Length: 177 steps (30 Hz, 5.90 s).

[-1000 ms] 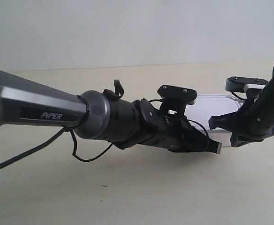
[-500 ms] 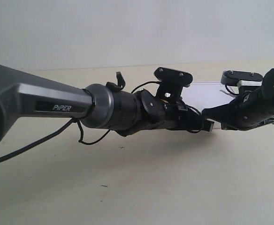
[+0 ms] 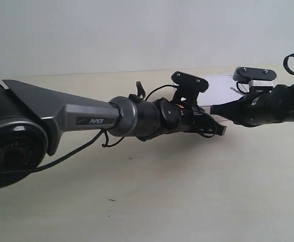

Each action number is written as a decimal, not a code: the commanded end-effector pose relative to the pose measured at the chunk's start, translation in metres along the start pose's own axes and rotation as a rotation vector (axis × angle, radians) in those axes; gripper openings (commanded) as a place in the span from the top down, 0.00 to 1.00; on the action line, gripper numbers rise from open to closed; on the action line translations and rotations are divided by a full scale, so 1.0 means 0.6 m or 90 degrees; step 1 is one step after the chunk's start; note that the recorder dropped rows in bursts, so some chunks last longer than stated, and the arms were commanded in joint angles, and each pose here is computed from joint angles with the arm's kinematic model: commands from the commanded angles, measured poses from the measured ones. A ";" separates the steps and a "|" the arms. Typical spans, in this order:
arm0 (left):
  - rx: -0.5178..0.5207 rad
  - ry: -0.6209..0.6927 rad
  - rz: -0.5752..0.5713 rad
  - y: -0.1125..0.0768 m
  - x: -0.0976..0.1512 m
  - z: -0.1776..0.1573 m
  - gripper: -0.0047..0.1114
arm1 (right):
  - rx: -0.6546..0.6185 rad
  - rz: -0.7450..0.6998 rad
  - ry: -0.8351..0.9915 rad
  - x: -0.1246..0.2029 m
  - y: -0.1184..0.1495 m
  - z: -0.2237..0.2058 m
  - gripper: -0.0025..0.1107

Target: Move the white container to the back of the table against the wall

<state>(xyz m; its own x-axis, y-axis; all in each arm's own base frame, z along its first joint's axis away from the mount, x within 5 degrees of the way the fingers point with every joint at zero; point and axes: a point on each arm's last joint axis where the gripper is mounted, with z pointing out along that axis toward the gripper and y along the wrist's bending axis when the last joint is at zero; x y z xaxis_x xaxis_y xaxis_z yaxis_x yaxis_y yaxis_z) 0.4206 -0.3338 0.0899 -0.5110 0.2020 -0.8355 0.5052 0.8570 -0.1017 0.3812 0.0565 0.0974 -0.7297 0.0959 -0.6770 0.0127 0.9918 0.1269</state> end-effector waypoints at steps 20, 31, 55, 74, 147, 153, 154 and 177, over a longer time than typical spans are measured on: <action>-0.058 -0.118 -0.028 0.106 -0.057 0.074 0.96 | -0.028 -0.029 -0.108 -0.080 0.031 0.104 0.98; -0.062 -0.118 -0.009 0.111 -0.056 0.075 0.96 | -0.043 -0.031 -0.131 -0.102 0.052 0.126 0.98; -0.070 -0.127 0.023 0.112 -0.059 0.074 0.96 | -0.050 -0.010 -0.131 -0.130 0.062 0.176 0.98; -0.016 -0.077 0.030 0.098 -0.053 0.073 0.96 | -0.053 0.018 -0.133 -0.129 0.062 0.178 0.98; 0.119 -0.465 0.229 -0.012 0.019 -0.713 0.96 | -0.205 0.033 -0.619 0.175 -0.043 -0.703 0.98; 0.119 -0.465 0.229 -0.012 0.019 -0.713 0.96 | -0.204 0.032 -0.616 0.176 -0.043 -0.702 0.98; 0.119 -0.465 0.229 -0.012 0.019 -0.713 0.96 | -0.204 0.032 -0.616 0.176 -0.043 -0.702 0.98; -0.037 -0.384 0.114 0.086 0.064 -0.796 0.96 | -0.205 0.033 -0.616 0.176 -0.043 -0.702 0.98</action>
<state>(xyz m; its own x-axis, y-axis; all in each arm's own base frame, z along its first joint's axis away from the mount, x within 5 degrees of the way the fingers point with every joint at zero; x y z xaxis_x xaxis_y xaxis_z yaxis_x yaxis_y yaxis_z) 0.0954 -0.0560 0.3132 0.0931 0.0762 -0.9927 0.4972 0.8603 0.1127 0.0150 0.0056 0.3291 0.1391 0.3041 -0.9425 -0.2580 0.9300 0.2620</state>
